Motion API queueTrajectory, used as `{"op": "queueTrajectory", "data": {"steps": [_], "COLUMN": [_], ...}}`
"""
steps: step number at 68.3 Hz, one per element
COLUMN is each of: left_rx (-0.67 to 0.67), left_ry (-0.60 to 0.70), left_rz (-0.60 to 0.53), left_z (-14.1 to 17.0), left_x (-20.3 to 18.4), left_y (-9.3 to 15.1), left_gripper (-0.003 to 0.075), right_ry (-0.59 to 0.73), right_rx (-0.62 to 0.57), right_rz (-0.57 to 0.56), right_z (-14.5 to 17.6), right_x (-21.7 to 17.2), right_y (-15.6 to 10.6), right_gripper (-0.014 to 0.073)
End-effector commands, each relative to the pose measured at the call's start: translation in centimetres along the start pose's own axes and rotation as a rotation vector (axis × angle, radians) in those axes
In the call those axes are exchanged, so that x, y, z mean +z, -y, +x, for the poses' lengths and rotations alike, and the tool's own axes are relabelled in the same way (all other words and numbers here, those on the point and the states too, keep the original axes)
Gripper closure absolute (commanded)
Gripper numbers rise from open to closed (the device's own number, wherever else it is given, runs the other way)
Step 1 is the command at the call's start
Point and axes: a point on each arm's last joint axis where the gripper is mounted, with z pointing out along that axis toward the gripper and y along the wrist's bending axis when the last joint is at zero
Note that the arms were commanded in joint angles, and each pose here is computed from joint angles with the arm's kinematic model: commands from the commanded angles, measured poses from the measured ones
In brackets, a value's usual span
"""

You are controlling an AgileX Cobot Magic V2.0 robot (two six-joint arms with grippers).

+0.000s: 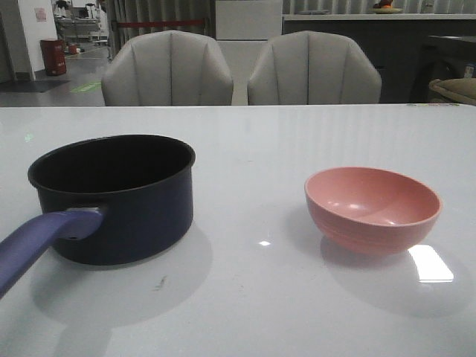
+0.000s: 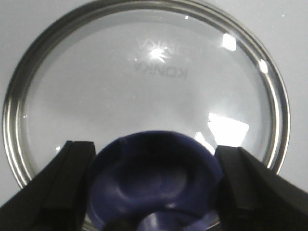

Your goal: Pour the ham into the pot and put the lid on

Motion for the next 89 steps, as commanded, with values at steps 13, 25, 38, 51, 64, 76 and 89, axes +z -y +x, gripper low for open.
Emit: {"op": "queueTrajectory", "data": {"steps": [13,25,38,51,64,76,89], "left_rx": [0.057,0.173,0.335,0.507,0.597,0.624,0.631], "left_ry": [0.221,0.355,0.387,0.322,0.256,0.255,0.275], "left_rz": [0.055,0.145,0.204,0.249,0.258,0.275,0.283], "left_z": [-0.7,-0.3,1.0,3.3,4.5,4.5,4.4], "left_x": [-7.7,-13.1,-15.2,-13.9,-12.5,-12.4,-12.8], "left_y": [0.8,3.8,9.3,15.3,18.4,19.9,20.3], "left_gripper": [0.0475,0.0475,0.0475,0.0475,0.0475,0.0473,0.0473], "right_ry": [0.107,0.107,0.107,0.107,0.107,0.105,0.105], "right_rx": [-0.012,-0.012,-0.012,-0.012,-0.012,-0.012,-0.012], "right_rz": [0.011,0.011,0.011,0.011,0.011,0.011,0.011], "right_z": [-1.7,-1.7,-1.7,-1.7,-1.7,-1.7,-1.7], "right_x": [-0.1,-0.1,-0.1,-0.1,-0.1,-0.1,-0.1], "right_y": [0.0,0.0,0.0,0.0,0.0,0.0,0.0], "right_gripper": [0.0426,0.0426,0.0426,0.0426,0.0426,0.0426,0.0426]}}
